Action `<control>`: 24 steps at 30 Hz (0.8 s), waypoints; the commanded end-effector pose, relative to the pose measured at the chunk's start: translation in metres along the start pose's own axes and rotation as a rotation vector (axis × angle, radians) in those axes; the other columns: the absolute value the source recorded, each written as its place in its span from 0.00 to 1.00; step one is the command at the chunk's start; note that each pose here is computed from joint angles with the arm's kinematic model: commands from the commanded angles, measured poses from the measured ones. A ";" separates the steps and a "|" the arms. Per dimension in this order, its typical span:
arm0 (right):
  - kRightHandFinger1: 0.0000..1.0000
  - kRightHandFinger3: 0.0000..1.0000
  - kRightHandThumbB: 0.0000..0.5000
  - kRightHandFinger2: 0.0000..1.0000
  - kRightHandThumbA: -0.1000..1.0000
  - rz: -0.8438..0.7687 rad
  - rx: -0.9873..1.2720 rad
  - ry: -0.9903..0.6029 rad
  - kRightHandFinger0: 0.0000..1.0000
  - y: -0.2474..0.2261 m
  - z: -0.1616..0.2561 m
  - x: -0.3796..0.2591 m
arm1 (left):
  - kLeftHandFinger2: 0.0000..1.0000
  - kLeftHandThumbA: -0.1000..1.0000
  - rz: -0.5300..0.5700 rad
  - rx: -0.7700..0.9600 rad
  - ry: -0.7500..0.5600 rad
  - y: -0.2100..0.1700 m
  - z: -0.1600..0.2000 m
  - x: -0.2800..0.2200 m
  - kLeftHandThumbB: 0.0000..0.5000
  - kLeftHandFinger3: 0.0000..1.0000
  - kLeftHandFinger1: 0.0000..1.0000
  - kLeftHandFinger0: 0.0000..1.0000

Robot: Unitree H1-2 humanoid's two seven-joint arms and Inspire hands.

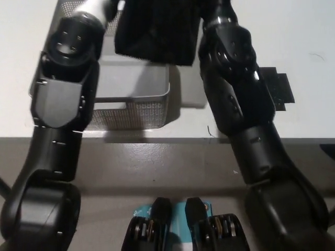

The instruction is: Use both hands to pick up a lunch bag on the right hand side and place it into a container on the left hand side

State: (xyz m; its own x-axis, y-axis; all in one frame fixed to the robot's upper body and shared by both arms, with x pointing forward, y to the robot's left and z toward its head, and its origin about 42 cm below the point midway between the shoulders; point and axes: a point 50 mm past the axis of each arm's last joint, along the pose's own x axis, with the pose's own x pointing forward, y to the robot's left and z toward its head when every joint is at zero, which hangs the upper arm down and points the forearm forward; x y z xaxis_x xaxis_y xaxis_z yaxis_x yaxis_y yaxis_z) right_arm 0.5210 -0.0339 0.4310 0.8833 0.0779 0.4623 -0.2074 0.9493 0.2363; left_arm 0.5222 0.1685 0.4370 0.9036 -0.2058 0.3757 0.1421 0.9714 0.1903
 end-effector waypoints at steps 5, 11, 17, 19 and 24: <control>1.00 1.00 0.34 1.00 1.00 0.246 -0.052 -0.194 1.00 0.091 0.060 0.000 | 1.00 1.00 -0.101 -0.071 -0.253 -0.015 0.088 -0.002 0.61 1.00 1.00 1.00; 1.00 1.00 0.29 1.00 1.00 0.272 -0.027 -0.150 1.00 0.090 0.042 -0.002 | 1.00 1.00 -0.052 -0.091 -0.212 -0.013 0.068 -0.005 0.59 1.00 1.00 1.00; 1.00 1.00 0.29 1.00 1.00 0.319 -0.015 -0.056 1.00 0.091 0.022 0.007 | 1.00 1.00 0.048 -0.082 -0.190 -0.004 0.045 0.001 0.54 1.00 1.00 1.00; 1.00 1.00 0.25 1.00 1.00 0.332 -0.026 -0.044 1.00 0.092 0.013 0.010 | 1.00 1.00 0.071 -0.082 -0.176 0.000 0.035 0.002 0.50 1.00 1.00 1.00; 1.00 1.00 0.25 1.00 1.00 0.363 -0.041 0.017 1.00 0.095 -0.008 0.015 | 1.00 1.00 0.121 -0.111 -0.137 0.011 0.010 0.002 0.49 1.00 1.00 1.00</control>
State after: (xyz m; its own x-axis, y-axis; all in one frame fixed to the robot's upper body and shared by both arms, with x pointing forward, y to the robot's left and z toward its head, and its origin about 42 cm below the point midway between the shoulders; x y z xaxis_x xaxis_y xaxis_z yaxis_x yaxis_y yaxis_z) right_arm 0.5397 0.0002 0.4091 0.8985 0.2096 0.3858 -0.2711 0.9560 0.1119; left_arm 0.5258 0.2001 0.4112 0.9412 -0.0579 0.3328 0.0341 0.9965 0.0769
